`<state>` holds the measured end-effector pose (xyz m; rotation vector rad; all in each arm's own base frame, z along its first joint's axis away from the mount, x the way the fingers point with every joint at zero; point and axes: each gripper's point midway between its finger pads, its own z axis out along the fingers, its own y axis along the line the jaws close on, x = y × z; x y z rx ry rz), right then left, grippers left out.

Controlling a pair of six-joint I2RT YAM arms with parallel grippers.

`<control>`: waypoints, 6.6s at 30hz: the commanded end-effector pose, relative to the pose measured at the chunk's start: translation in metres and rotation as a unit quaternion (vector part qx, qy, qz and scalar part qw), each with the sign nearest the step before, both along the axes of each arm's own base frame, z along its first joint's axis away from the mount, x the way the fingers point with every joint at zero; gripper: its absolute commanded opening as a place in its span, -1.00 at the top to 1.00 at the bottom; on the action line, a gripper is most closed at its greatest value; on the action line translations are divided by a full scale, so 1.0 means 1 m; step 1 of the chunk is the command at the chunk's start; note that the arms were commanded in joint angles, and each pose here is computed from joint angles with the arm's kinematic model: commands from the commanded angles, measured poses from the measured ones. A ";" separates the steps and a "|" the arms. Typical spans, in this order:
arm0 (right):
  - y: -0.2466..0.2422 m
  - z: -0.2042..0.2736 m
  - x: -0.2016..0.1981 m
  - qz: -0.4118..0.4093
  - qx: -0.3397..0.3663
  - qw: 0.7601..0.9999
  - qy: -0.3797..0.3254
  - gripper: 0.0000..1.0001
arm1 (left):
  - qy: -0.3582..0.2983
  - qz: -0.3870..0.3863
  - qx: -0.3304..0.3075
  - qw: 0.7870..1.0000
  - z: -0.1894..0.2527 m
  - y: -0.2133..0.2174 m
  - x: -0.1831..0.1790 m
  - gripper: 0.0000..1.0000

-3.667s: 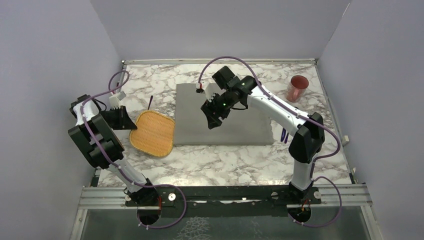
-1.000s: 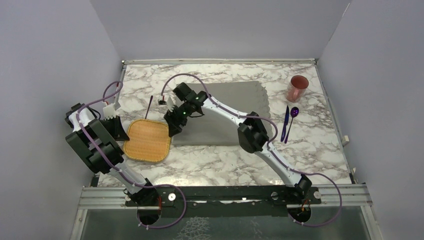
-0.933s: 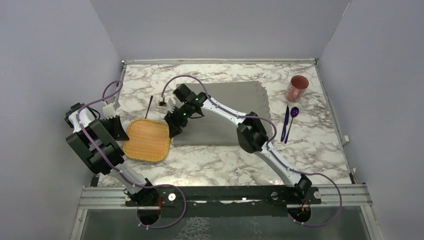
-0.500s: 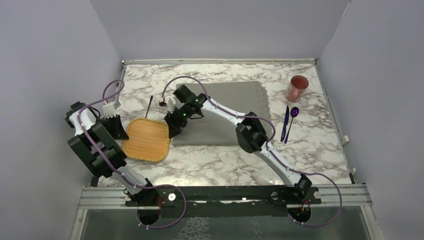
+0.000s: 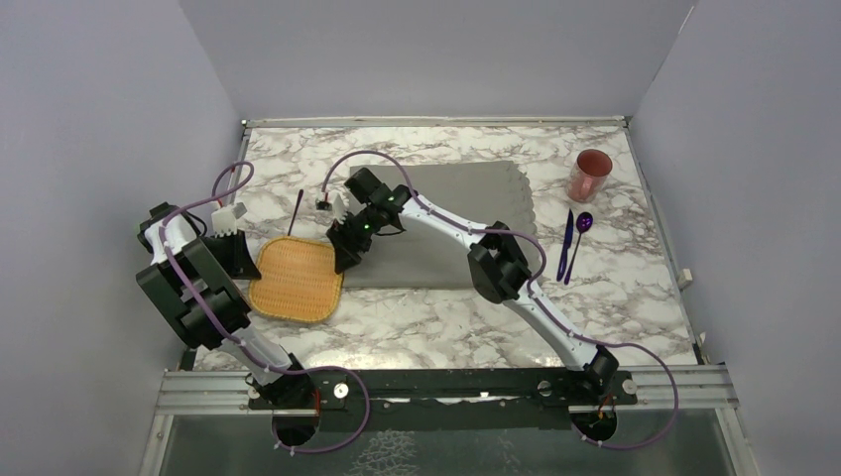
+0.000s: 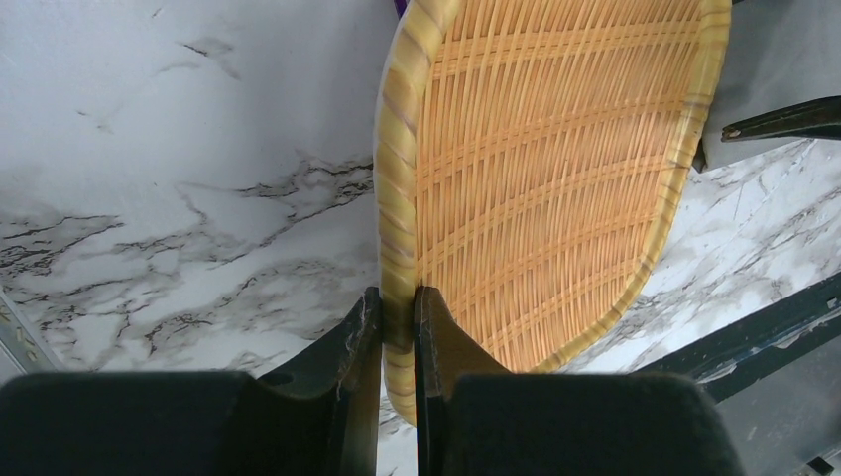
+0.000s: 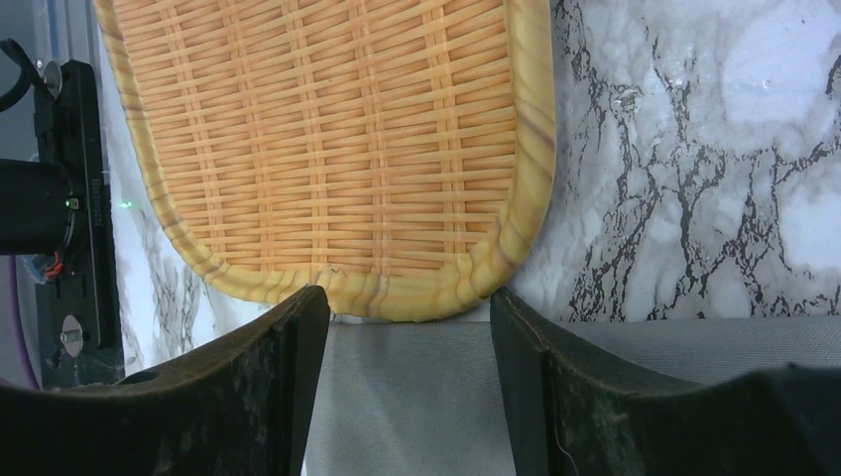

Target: Set the dinner table for one person

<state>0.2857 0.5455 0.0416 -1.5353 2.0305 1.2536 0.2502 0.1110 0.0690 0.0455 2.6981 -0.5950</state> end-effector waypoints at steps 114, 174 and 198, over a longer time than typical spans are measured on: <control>-0.103 0.049 0.025 -0.144 -0.126 0.975 -0.116 0.99 | 0.038 -0.217 0.013 0.975 -0.004 -0.172 0.092 1.00; -0.161 0.015 0.005 -0.102 -0.081 0.985 0.112 -0.12 | 0.033 -0.201 0.027 0.979 -0.007 -0.168 0.092 1.00; -0.156 -0.010 0.013 -0.109 -0.083 0.984 0.115 -0.10 | 0.074 -0.205 0.022 0.976 -0.037 -0.167 0.073 1.00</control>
